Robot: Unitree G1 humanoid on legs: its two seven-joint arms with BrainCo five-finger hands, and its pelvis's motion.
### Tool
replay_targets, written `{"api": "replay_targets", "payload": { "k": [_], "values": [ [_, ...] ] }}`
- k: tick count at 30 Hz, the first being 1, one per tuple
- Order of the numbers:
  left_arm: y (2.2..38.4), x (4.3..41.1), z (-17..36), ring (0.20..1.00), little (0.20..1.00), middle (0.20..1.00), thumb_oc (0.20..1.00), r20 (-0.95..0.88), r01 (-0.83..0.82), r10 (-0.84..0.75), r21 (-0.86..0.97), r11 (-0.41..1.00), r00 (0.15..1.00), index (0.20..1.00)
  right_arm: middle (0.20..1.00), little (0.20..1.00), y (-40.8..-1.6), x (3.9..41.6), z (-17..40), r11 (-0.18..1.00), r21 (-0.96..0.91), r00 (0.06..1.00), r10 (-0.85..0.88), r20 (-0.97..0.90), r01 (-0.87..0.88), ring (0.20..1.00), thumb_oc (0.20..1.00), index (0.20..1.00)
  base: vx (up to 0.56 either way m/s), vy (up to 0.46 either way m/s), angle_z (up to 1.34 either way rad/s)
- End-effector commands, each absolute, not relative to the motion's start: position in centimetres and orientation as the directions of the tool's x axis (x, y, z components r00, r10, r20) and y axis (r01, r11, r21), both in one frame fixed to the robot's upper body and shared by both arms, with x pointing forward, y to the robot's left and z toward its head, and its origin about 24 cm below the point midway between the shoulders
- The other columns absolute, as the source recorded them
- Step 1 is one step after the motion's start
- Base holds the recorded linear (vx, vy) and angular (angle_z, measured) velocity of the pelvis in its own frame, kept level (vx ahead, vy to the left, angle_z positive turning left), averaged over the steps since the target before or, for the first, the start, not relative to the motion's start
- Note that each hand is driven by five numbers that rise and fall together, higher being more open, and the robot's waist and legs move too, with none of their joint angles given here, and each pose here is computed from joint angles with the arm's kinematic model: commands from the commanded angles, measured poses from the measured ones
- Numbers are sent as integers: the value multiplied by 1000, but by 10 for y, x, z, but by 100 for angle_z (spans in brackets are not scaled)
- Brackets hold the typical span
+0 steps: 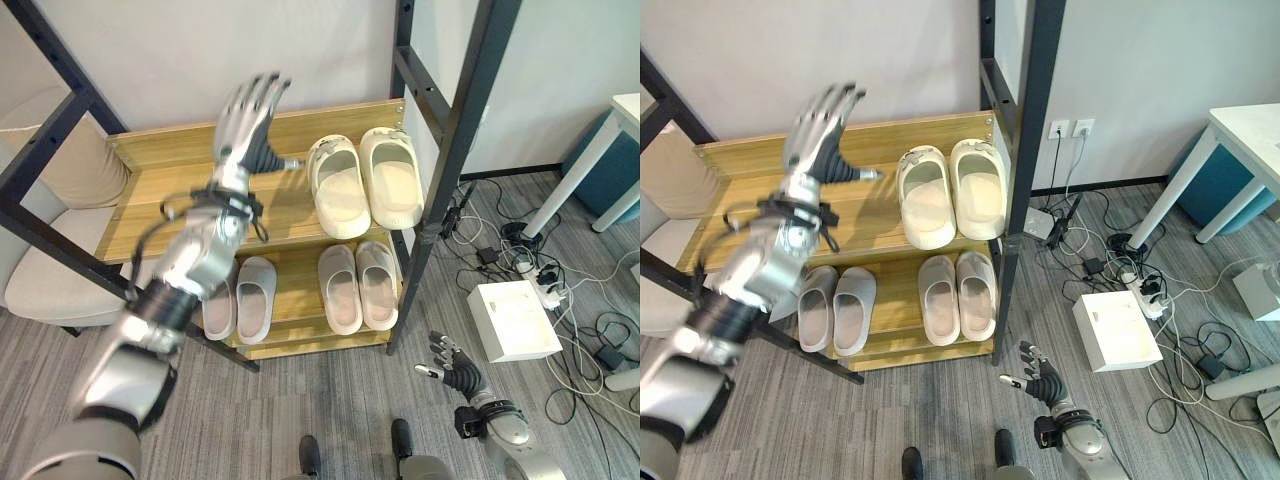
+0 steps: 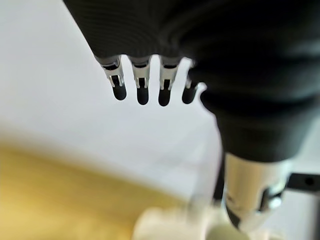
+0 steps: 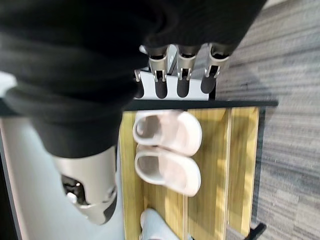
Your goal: Arrange the slippers neatly on the shoe rack.
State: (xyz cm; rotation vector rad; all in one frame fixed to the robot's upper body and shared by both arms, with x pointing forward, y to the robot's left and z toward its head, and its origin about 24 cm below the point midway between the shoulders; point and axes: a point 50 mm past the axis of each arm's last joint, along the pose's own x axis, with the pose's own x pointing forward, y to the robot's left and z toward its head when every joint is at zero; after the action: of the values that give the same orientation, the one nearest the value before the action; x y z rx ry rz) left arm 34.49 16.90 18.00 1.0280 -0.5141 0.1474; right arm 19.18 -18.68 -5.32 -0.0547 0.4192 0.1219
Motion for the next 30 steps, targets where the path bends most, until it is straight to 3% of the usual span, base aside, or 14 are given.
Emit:
{"api": "replay_targets", "payload": {
  "k": [1, 4, 5, 6, 12, 20, 24, 27, 29, 30],
  "values": [
    [159, 354, 209, 1000, 1000, 1000, 1000, 530, -230, -108, 532, 815, 841, 1000, 1000, 1000, -185, 204, -44, 992, -55, 928, 90, -362, -117, 1000, 1000, 1000, 2, 34, 11],
    [143, 347, 177, 1000, 1000, 1000, 1000, 417, 31, -153, 286, 958, 896, 1000, 1000, 1000, -183, 216, -40, 993, -53, 933, 79, -351, -104, 1000, 1000, 1000, 6, 23, 12],
    [130, 342, 152, 1000, 1000, 1000, 1000, 299, 192, -237, 172, 966, 925, 1000, 1000, 1000, -182, 233, -33, 994, -48, 938, 75, -338, -97, 1000, 1000, 1000, 15, 19, 10],
    [127, 340, 146, 1000, 1000, 1000, 1000, 267, 231, -261, 137, 963, 928, 1000, 1000, 1000, -180, 238, -32, 994, -46, 938, 79, -337, -100, 1000, 1000, 1000, 0, 0, 0],
    [95, 329, 134, 1000, 1000, 1000, 1000, 193, 413, -393, -76, 907, 899, 1000, 1000, 1000, -172, 252, -25, 992, -28, 934, 109, -341, -126, 1000, 1000, 1000, 10, 5, 1],
    [60, 324, 135, 1000, 1000, 1000, 1000, 190, 495, -459, -254, 831, 868, 1000, 1000, 1000, -163, 261, -20, 990, -7, 935, 130, -331, -140, 1000, 1000, 1000, 7, -1, 0],
    [50, 325, 141, 1000, 1000, 1000, 1000, 216, 488, -444, -238, 840, 870, 1000, 1000, 1000, -158, 263, -21, 992, 8, 936, 124, -330, -128, 1000, 1000, 1000, 0, 0, 0],
    [72, 333, 158, 1000, 1000, 1000, 1000, 304, 375, -363, 18, 927, 881, 1000, 1000, 1000, -162, 258, -24, 995, 14, 940, 99, -326, -100, 1000, 1000, 1000, 12, -9, -3],
    [75, 333, 160, 1000, 1000, 1000, 1000, 324, 344, -344, 57, 937, 881, 1000, 1000, 1000, -162, 257, -25, 995, 11, 941, 97, -325, -99, 1000, 1000, 1000, 3, -3, -2],
    [90, 336, 167, 1000, 1000, 1000, 1000, 380, 215, -279, 202, 955, 882, 1000, 1000, 1000, -163, 250, -29, 995, 2, 942, 93, -323, -97, 1000, 1000, 1000, 0, 0, 0]
  ]
}}
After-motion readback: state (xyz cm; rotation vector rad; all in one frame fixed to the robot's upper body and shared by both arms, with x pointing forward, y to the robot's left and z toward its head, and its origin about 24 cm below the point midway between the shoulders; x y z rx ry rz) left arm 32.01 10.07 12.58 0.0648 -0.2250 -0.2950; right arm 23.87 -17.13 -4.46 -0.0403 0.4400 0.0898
